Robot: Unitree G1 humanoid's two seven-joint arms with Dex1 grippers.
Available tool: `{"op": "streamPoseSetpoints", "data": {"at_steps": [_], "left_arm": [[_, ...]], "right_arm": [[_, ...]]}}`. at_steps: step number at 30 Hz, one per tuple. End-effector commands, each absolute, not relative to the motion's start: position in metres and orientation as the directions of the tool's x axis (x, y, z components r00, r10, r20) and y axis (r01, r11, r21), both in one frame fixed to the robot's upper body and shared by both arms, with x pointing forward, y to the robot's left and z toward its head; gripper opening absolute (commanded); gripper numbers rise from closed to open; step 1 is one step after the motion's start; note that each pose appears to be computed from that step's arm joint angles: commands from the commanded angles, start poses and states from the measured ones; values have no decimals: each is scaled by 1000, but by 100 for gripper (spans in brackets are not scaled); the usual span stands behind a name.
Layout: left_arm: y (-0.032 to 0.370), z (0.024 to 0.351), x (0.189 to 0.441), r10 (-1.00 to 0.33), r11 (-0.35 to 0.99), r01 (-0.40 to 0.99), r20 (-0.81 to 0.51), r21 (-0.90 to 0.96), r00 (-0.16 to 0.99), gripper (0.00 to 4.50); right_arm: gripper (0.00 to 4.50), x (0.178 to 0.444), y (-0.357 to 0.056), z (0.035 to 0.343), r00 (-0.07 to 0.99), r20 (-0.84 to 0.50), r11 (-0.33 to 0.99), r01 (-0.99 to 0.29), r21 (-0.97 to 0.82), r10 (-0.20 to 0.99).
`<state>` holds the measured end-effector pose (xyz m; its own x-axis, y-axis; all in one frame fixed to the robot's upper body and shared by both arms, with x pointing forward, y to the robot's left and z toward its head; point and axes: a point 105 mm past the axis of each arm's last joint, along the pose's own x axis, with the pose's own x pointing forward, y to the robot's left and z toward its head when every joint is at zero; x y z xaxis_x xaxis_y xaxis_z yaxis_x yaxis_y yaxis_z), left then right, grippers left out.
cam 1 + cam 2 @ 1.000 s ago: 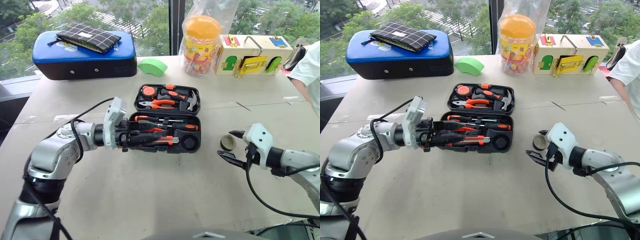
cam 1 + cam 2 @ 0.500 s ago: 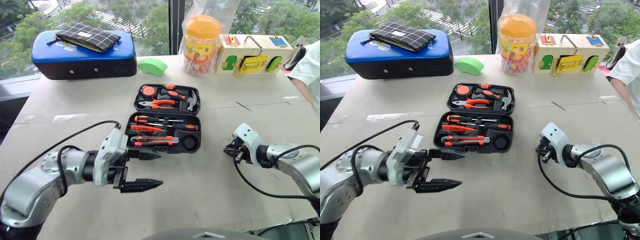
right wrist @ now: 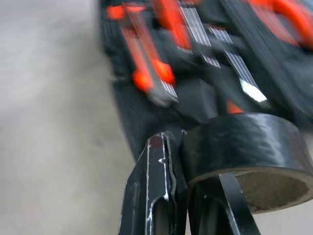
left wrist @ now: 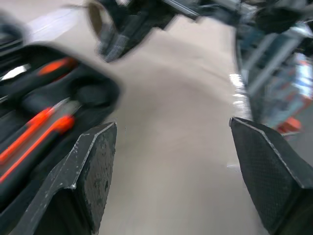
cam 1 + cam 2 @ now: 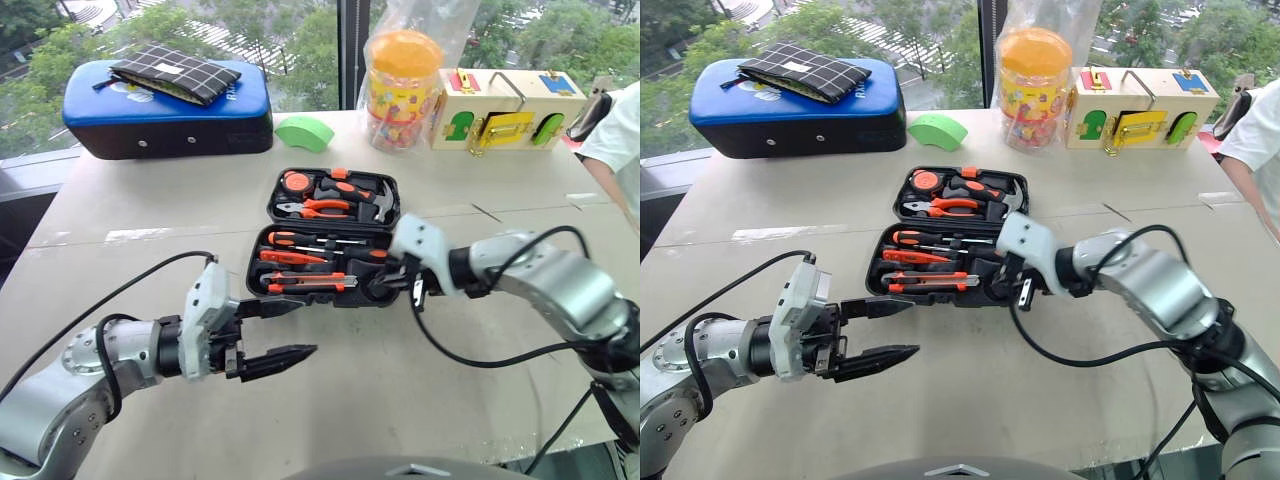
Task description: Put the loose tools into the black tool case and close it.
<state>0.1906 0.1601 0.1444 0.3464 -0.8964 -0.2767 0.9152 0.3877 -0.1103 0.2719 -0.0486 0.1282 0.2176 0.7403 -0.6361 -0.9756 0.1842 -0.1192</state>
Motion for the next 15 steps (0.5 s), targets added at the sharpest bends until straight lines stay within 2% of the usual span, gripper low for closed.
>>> {"op": "streamPoseSetpoints", "data": {"at_steps": [1, 4, 10, 12, 13, 14, 15], "left_arm": [[184, 145, 196, -866, 444, 894, -280, -52, 414, 372], [198, 140, 197, -844, 482, 875, -293, -45, 450, 372], [193, 131, 195, -831, 505, 863, -285, -30, 477, 372], [190, 126, 194, -827, 517, 855, -278, -34, 489, 372], [189, 124, 193, -825, 521, 853, -277, -35, 492, 372], [190, 122, 193, -820, 529, 848, -276, -34, 501, 372], [193, 119, 193, -812, 543, 839, -274, -33, 515, 372]], "right_arm": [[5, 280, -53, 116, 176, -709, 104, -984, -145, 683], [5, 289, -53, 114, 161, -734, 79, -986, -146, 660], [5, 293, -53, 108, 84, -782, -2, -994, -109, 618], [63, 292, -50, 109, 46, -787, -33, -996, -84, 615], [75, 291, -49, 110, 36, -787, -45, -996, -81, 616], [145, 290, -48, 113, 25, -785, -62, -995, -80, 619], [188, 288, -46, 118, 10, -780, -81, -994, -78, 626]]}}
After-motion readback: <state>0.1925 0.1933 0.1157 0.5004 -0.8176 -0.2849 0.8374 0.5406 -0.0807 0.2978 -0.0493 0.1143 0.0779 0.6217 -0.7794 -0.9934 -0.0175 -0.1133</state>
